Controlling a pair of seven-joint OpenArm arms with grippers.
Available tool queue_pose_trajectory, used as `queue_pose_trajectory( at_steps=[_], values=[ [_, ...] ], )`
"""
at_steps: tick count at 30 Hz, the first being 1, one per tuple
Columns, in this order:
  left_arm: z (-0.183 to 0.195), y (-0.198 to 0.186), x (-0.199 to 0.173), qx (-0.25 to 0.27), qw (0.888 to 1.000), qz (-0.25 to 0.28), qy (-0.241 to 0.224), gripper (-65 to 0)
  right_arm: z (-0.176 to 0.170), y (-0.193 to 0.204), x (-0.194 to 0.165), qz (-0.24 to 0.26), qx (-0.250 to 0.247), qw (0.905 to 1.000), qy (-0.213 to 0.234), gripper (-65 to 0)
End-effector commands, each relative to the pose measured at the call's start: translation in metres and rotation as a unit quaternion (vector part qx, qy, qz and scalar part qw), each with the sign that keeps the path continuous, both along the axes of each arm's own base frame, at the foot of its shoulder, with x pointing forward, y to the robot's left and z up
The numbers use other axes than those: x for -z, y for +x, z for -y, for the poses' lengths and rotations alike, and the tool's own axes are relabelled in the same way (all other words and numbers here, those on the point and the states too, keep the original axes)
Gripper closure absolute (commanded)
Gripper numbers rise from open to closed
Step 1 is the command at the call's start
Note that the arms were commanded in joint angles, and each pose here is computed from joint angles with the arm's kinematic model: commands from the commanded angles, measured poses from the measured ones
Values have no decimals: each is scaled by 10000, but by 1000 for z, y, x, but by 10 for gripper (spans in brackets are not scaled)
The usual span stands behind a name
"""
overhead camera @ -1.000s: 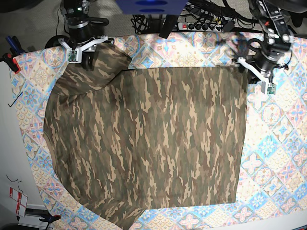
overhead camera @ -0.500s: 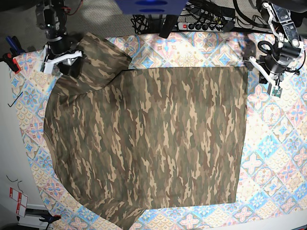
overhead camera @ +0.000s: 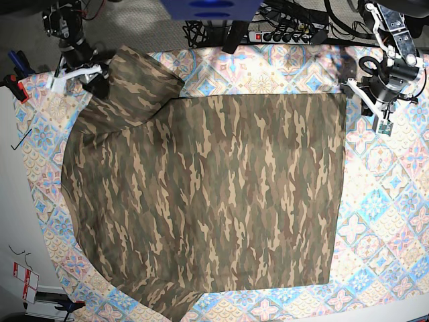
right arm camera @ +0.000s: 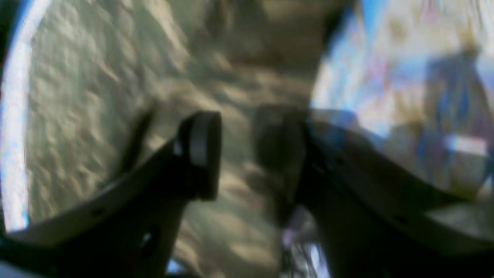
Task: Fold the T-shirt properly
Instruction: 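Move both grippers down toward the shirt's shoulder corners, then grasp the shirt's shoulder corners with the left and right grippers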
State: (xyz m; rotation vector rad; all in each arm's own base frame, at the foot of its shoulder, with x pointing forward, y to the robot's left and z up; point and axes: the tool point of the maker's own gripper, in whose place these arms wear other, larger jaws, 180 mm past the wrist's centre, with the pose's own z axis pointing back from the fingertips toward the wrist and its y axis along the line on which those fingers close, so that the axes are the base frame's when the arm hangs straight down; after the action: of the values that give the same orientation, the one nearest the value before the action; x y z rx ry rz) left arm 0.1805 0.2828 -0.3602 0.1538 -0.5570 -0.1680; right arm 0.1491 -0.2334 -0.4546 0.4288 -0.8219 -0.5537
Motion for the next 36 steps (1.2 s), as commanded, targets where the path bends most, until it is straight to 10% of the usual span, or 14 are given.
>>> queue_pose_trajectory(
  at_steps=[1,21,36],
  values=[
    [-3,4,-8,35,9999,132,67,-1,5,6,-10,198,-1,9998,-26,-252],
    [-14,-6,1,-26,9994,-133,314,-1,-71,-19,11,-323,-1217,9882,875,-252],
    [-15,-6,0,-34,9993,-132,355,-1,-41,6,-40,392,-1109,9920,465,-251]
  ],
)
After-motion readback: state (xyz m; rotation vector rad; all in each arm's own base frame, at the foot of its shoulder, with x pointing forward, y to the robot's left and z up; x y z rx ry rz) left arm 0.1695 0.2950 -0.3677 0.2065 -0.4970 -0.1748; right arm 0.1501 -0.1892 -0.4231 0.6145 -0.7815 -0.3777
